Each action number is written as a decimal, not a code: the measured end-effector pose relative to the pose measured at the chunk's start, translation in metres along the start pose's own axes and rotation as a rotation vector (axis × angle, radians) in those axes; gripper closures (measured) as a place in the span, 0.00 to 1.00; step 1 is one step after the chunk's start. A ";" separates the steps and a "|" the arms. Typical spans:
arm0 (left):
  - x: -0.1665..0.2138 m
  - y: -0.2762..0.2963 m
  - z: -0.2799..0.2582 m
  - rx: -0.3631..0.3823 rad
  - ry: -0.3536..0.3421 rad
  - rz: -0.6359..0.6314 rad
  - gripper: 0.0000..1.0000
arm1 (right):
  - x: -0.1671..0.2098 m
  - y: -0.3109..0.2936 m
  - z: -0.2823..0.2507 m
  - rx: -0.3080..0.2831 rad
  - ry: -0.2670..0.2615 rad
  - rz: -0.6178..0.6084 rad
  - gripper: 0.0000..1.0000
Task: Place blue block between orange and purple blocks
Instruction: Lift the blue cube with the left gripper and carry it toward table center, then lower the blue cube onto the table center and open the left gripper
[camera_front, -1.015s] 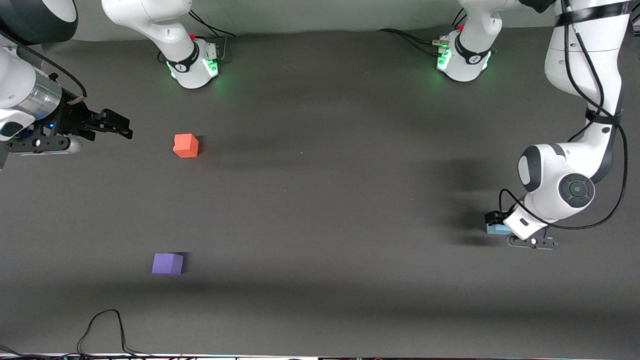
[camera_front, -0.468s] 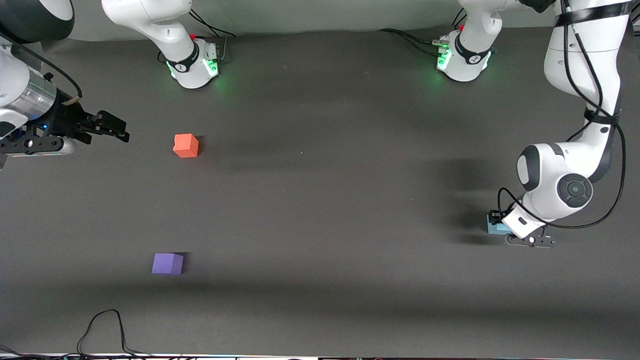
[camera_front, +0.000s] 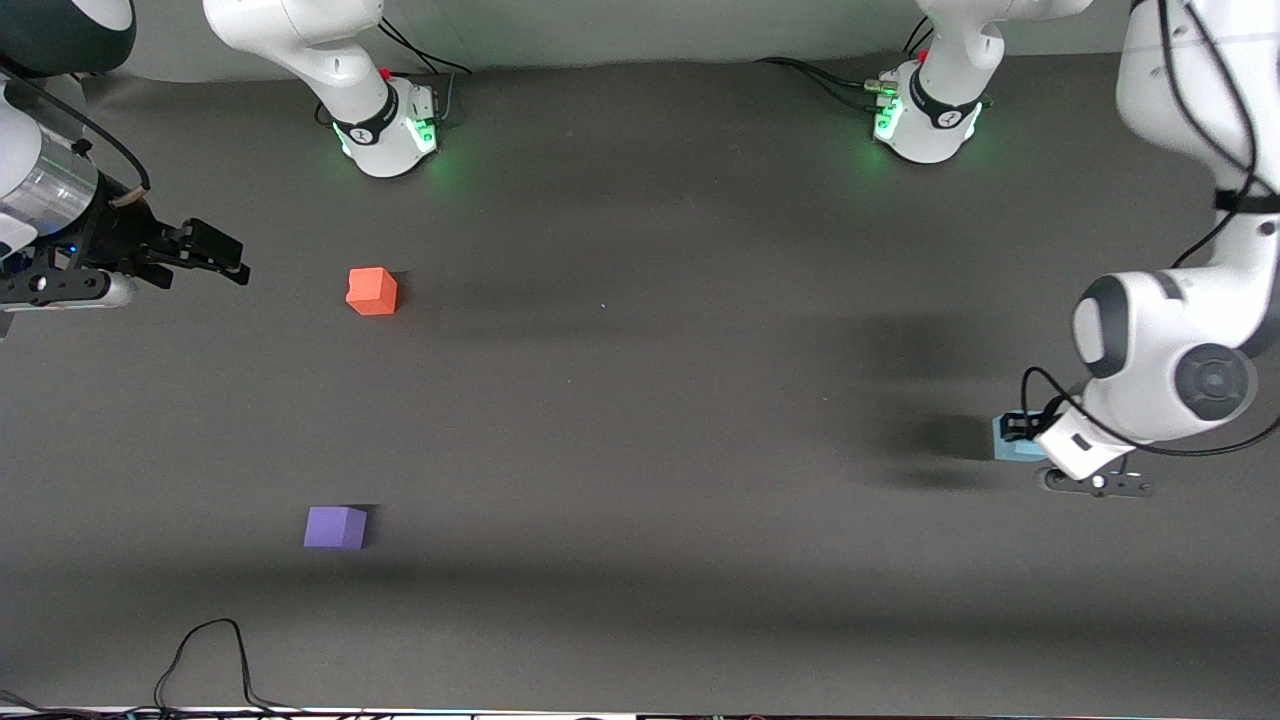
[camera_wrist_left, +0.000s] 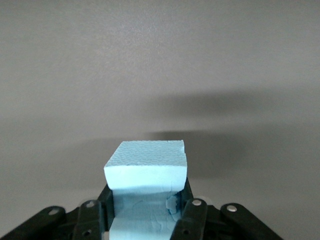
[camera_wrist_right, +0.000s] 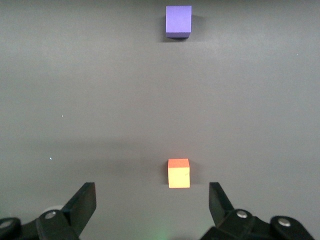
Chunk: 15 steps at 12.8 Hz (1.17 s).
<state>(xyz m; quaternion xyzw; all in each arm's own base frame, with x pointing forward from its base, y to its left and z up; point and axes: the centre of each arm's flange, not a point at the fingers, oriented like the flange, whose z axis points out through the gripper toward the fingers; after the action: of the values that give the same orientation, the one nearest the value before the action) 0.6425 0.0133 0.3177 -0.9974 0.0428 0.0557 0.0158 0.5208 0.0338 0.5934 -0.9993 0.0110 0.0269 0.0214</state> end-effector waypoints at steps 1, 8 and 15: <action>-0.002 0.003 -0.031 -0.014 -0.026 -0.003 0.47 | 0.000 0.000 -0.002 0.000 0.003 0.000 0.00; -0.021 0.214 -0.156 -0.087 -0.052 -0.183 0.47 | 0.000 0.001 -0.002 0.000 -0.006 0.003 0.00; -0.053 0.395 -0.140 -0.120 -0.034 -0.290 0.50 | 0.004 0.001 0.007 -0.004 -0.029 0.002 0.00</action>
<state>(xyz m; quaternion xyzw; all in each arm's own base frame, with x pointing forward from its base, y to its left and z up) 0.5707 -0.3810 0.4526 -0.9912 -0.1053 0.0723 -0.0351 0.5242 0.0332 0.5859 -0.9989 0.0116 0.0414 0.0194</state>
